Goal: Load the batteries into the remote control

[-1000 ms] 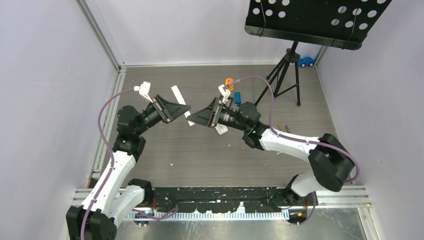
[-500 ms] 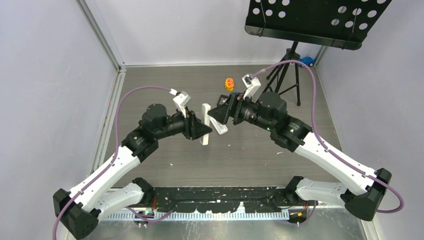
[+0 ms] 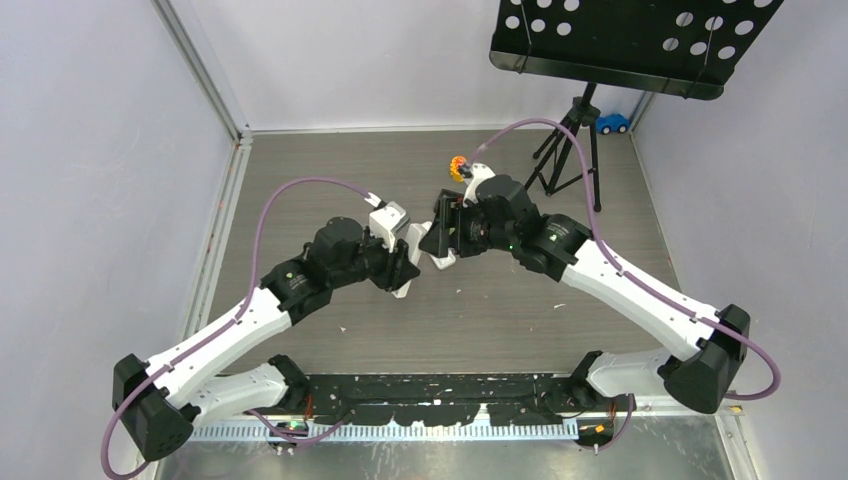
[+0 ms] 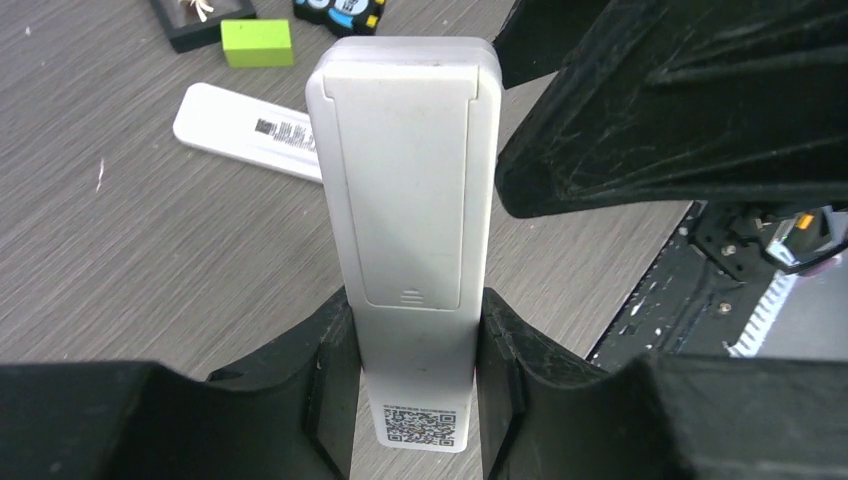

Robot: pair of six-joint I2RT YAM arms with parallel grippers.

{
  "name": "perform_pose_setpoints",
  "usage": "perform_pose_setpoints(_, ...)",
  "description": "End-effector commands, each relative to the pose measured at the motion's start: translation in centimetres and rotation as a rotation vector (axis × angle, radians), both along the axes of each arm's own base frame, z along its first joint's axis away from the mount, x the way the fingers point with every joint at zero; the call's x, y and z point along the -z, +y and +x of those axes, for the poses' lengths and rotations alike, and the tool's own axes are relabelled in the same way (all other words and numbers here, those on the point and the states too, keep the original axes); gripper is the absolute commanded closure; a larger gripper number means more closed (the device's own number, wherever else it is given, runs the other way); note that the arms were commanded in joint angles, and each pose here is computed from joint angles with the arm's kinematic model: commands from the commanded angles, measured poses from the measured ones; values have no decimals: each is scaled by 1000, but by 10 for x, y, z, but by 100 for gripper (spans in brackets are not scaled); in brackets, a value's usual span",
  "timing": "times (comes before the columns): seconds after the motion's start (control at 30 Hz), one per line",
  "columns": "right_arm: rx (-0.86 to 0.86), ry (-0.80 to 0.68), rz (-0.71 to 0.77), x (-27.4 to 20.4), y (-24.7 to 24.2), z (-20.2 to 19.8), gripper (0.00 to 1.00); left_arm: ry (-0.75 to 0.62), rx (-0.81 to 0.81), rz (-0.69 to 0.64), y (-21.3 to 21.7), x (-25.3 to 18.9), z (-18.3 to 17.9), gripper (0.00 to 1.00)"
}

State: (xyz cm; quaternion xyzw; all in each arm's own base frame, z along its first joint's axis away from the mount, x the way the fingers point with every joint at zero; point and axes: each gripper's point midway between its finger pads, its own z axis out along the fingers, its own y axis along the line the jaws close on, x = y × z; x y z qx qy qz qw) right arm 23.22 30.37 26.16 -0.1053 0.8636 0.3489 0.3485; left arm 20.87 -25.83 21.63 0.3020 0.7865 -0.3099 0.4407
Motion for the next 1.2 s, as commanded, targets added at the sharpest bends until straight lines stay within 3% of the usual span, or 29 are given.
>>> perform_pose_setpoints(0.0,-9,-27,61,-21,13,7,33,-83,-10,28,-1,-12,7,100)
perform_pose_setpoints(0.43,-40,21,136,-15,41,13,40,-88,22,28,-2,-13,-2,100)
perform_pose_setpoints(0.53,-57,38,156,-12,50,13,64,-85,46,22,-3,-15,-7,100)
perform_pose_setpoints(0.63,-80,64,181,-11,55,9,79,-89,40,9,-1,-20,-8,100)
perform_pose_setpoints(0.67,-80,65,193,-11,55,8,84,-88,29,3,0,-21,-8,96)
perform_pose_setpoints(0.7,-75,57,215,-15,55,8,87,-84,9,-8,1,-24,-7,86)
perform_pose_setpoints(0.77,-50,32,253,-21,50,10,89,-76,-55,-16,8,-30,-2,41)
perform_pose_setpoints(0.83,4,-16,311,-32,41,15,92,-57,-177,-20,20,-37,8,14)
perform_pose_setpoints(0.87,31,-48,352,-40,36,18,93,-42,-220,-30,24,-41,11,6)
perform_pose_setpoints(0.93,81,-127,434,-58,22,21,94,-3,-267,-61,27,-48,12,1)
perform_pose_setpoints(1.17,221,-351,666,-119,-29,13,95,234,-247,-281,3,-77,4,0)
